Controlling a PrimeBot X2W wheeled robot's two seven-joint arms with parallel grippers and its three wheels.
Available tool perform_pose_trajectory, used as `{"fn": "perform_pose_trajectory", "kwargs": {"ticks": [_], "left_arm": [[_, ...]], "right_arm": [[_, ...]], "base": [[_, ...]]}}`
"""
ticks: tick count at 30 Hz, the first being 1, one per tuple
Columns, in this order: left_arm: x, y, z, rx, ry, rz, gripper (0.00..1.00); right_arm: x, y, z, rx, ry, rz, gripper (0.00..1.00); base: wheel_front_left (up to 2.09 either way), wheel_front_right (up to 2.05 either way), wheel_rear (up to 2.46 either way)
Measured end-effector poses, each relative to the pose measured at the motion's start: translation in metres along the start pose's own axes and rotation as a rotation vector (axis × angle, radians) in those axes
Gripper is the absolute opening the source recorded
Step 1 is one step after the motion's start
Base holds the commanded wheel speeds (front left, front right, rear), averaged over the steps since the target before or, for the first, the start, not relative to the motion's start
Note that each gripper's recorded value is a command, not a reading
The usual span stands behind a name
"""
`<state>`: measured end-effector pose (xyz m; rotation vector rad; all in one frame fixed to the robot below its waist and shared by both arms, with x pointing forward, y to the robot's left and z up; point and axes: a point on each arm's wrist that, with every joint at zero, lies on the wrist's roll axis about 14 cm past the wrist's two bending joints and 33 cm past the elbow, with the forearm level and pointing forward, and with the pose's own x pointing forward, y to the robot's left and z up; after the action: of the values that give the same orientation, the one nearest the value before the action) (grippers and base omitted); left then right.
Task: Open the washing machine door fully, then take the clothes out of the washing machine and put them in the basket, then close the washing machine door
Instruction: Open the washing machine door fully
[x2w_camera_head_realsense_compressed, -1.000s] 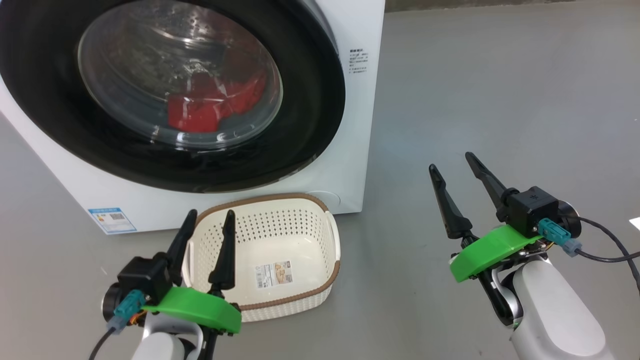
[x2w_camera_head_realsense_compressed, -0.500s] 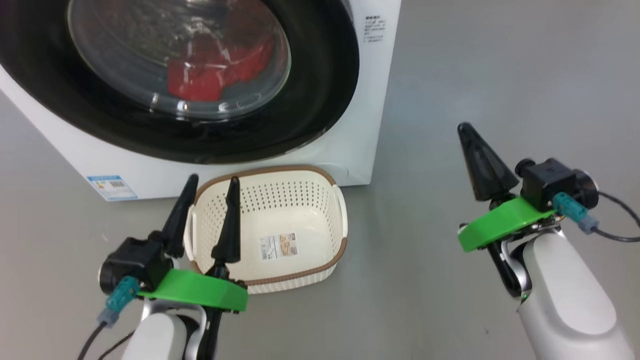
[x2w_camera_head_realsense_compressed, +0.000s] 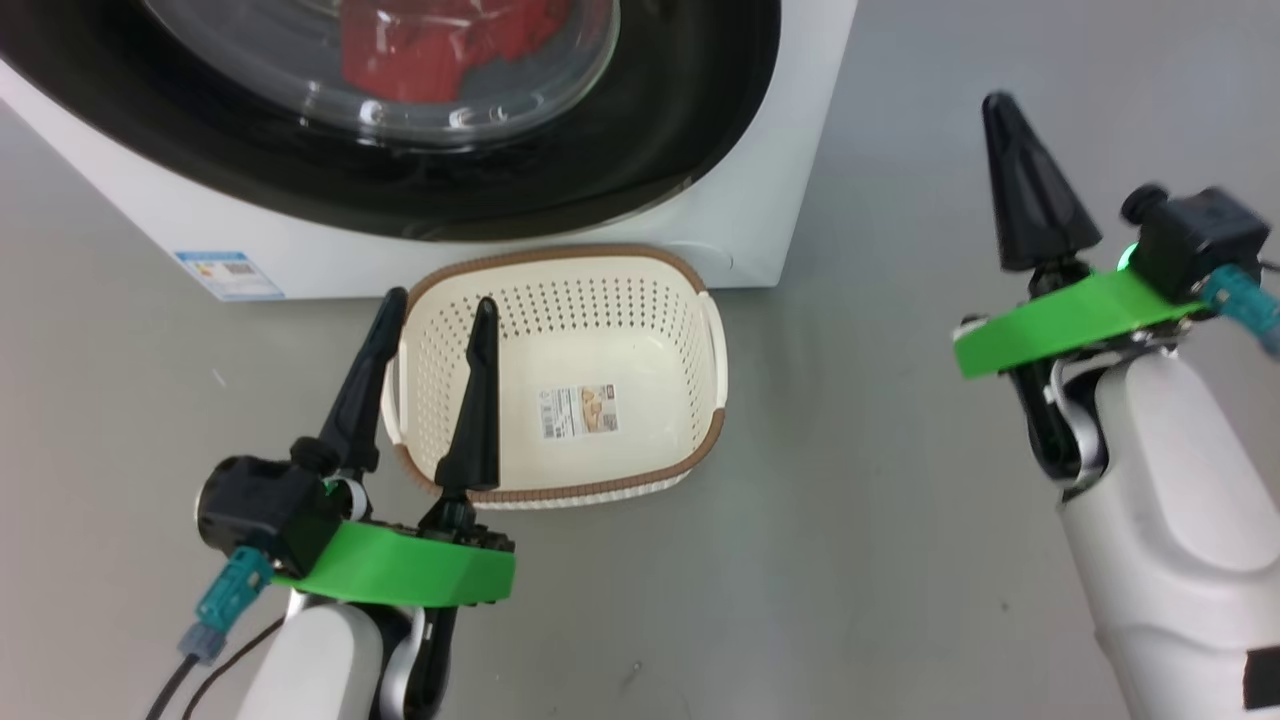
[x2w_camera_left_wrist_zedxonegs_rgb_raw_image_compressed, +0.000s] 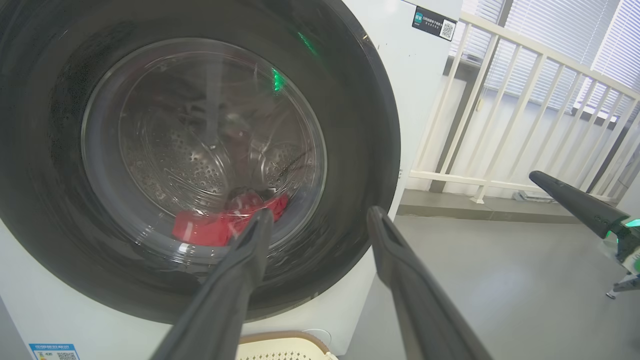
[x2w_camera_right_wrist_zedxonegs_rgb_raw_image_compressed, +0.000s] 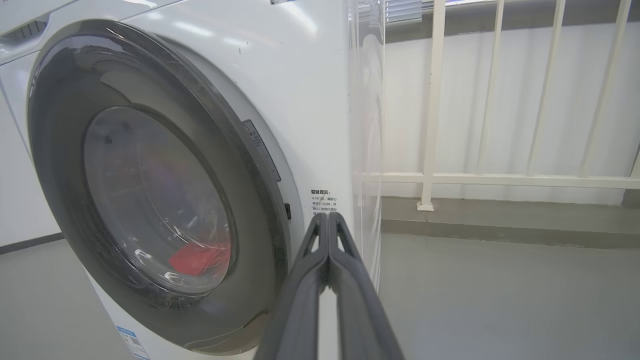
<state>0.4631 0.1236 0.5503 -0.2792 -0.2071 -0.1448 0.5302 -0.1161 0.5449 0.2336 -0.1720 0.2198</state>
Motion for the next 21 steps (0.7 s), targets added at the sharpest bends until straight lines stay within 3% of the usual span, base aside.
{"fn": "perform_pose_trajectory", "kwargs": {"ticks": [13, 21], "left_arm": [[0.012, 0.019, -0.017, 0.010, 0.016, 0.037, 1.00], [0.011, 0.031, -0.030, 0.020, 0.044, 0.061, 1.00]], "right_arm": [[0.059, -0.004, -0.032, 0.372, 0.032, -0.058, 0.00], [0.096, 0.015, -0.041, 0.494, 0.088, -0.010, 0.00]], "base": [[0.00, 0.00, 0.00], [0.00, 0.00, 0.00]]}}
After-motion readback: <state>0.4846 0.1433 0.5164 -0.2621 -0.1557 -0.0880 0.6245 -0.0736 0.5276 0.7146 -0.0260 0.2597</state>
